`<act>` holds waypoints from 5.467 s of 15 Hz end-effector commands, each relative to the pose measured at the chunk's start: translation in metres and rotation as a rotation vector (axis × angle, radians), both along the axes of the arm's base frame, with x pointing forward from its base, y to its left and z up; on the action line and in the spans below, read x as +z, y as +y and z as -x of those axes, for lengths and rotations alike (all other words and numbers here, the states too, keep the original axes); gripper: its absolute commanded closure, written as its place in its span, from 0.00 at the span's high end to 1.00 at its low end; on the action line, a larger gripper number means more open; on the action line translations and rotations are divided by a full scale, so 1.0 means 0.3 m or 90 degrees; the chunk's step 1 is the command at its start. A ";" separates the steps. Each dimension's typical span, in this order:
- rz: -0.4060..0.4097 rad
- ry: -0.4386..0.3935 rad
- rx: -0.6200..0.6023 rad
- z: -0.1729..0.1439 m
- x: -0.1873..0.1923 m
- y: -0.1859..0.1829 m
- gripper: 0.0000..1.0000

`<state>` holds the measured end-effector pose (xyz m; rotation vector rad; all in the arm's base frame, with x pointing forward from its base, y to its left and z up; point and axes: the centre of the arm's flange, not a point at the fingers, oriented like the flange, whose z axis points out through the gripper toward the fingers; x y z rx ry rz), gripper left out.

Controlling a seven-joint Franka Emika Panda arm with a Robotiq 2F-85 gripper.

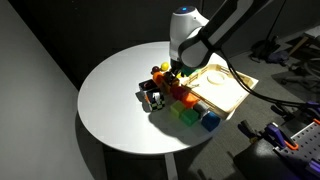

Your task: Put the big block onto the tray

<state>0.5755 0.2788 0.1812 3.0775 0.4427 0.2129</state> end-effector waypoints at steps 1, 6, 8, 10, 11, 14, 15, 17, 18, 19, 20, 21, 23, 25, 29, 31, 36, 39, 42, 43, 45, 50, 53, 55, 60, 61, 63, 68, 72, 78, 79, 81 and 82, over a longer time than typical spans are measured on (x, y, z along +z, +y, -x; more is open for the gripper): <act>0.016 -0.007 -0.009 -0.042 -0.004 0.043 1.00; 0.023 -0.013 -0.003 -0.060 -0.006 0.068 1.00; 0.027 -0.014 0.000 -0.064 -0.010 0.073 1.00; 0.033 -0.015 0.003 -0.070 -0.014 0.072 1.00; 0.036 -0.016 0.003 -0.073 -0.017 0.070 1.00; 0.042 -0.015 0.004 -0.081 -0.028 0.062 1.00; 0.044 -0.014 0.004 -0.083 -0.032 0.061 1.00; 0.048 -0.012 0.004 -0.087 -0.038 0.059 1.00; 0.050 -0.011 0.004 -0.088 -0.042 0.058 1.00; 0.053 -0.010 0.005 -0.089 -0.046 0.058 1.00; 0.056 -0.008 0.005 -0.091 -0.049 0.057 1.00; 0.057 -0.005 0.006 -0.093 -0.053 0.056 1.00; 0.057 0.000 0.006 -0.095 -0.061 0.057 0.75; 0.060 0.003 0.009 -0.096 -0.071 0.059 0.66; 0.061 0.011 0.014 -0.098 -0.058 0.066 0.38; 0.060 0.010 0.016 -0.094 -0.037 0.067 0.26; 0.049 0.007 0.014 -0.086 0.018 0.062 0.14; 0.043 0.004 0.015 -0.077 0.062 0.063 0.09; 0.054 0.012 0.008 -0.070 0.107 0.051 0.09; 0.061 0.017 0.004 -0.067 0.122 0.042 0.09; 0.072 0.028 -0.006 -0.060 0.152 0.018 0.07; 0.087 0.051 -0.030 -0.045 0.220 -0.059 0.08; 0.093 0.062 -0.046 -0.025 0.242 -0.122 0.08; 0.095 0.071 -0.059 -0.006 0.250 -0.172 0.08; 0.094 0.093 -0.116 0.050 0.244 -0.341 0.08; 0.095 0.097 -0.132 0.062 0.239 -0.381 0.08; 0.097 0.104 -0.162 0.080 0.230 -0.456 0.08; 0.092 0.114 -0.226 0.114 0.198 -0.614 0.08; 0.083 0.093 -0.256 0.119 0.176 -0.701 0.08; 0.077 0.076 -0.276 0.121 0.157 -0.778 0.08; 0.078 0.074 -0.278 0.123 0.158 -0.784 0.35; 0.074 0.069 -0.277 0.127 0.168 -0.785 0.59; 0.074 0.065 -0.276 0.128 0.174 -0.783 0.66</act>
